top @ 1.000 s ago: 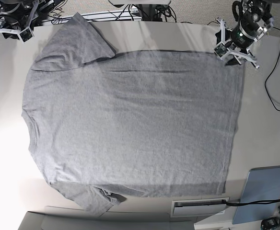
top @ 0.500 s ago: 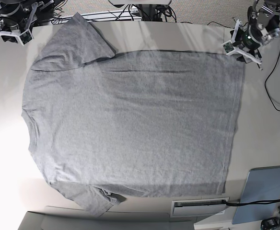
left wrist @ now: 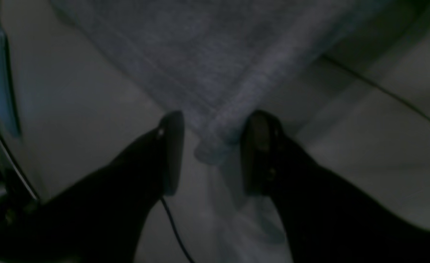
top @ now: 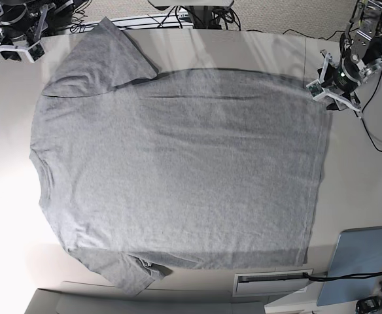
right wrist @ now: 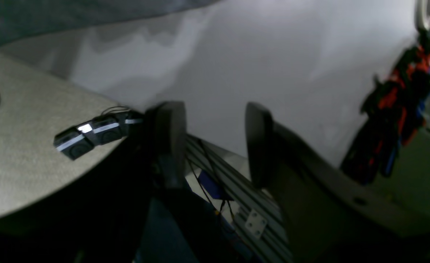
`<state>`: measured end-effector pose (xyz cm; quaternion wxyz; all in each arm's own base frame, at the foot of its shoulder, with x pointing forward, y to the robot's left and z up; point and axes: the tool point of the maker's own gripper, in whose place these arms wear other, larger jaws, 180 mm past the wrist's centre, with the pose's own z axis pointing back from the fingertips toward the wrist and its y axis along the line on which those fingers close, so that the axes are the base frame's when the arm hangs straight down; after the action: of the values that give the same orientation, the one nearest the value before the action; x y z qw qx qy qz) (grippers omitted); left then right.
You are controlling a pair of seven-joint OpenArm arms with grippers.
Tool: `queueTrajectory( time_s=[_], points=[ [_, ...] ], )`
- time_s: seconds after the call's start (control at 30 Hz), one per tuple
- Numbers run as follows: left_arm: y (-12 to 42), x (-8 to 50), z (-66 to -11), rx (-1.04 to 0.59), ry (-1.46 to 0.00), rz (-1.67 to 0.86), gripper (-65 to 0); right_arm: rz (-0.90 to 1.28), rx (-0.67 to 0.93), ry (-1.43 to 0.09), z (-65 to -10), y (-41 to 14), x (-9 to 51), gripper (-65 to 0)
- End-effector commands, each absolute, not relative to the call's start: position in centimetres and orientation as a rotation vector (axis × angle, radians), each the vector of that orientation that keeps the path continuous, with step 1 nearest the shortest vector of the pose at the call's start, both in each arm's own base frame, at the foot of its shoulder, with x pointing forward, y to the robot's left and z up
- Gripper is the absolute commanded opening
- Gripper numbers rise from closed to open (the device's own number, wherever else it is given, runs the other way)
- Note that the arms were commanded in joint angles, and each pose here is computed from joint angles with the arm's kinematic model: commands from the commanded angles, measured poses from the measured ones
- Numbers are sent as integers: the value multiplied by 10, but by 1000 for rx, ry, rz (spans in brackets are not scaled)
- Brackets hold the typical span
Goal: Fold the T-shirt properly
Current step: 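Move both grippers down to the shirt's shoulder corners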
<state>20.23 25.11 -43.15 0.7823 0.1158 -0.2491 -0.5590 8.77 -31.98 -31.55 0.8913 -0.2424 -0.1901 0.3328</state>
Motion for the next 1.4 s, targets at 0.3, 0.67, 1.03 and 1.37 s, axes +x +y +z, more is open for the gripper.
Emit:
queueTrajectory(
  time_s=[0.3,0.67,1.03,1.37],
  points=[
    [250,173,-447,171,-425,-1256,-650,1054,-496,-443,-307,-303,109,-387],
    [250,175,-447,180,-437,-1246,-650,1268,-442,-403,-351,-284,125,-390],
    [252,179,-444,203,-455,-1232,-650,1301,-352,-362,-402,-257,134,-390],
    [252,180,-444,208,-459,-1229,-650,1283,-358,-391,-407,-252,160,-390]
  ],
)
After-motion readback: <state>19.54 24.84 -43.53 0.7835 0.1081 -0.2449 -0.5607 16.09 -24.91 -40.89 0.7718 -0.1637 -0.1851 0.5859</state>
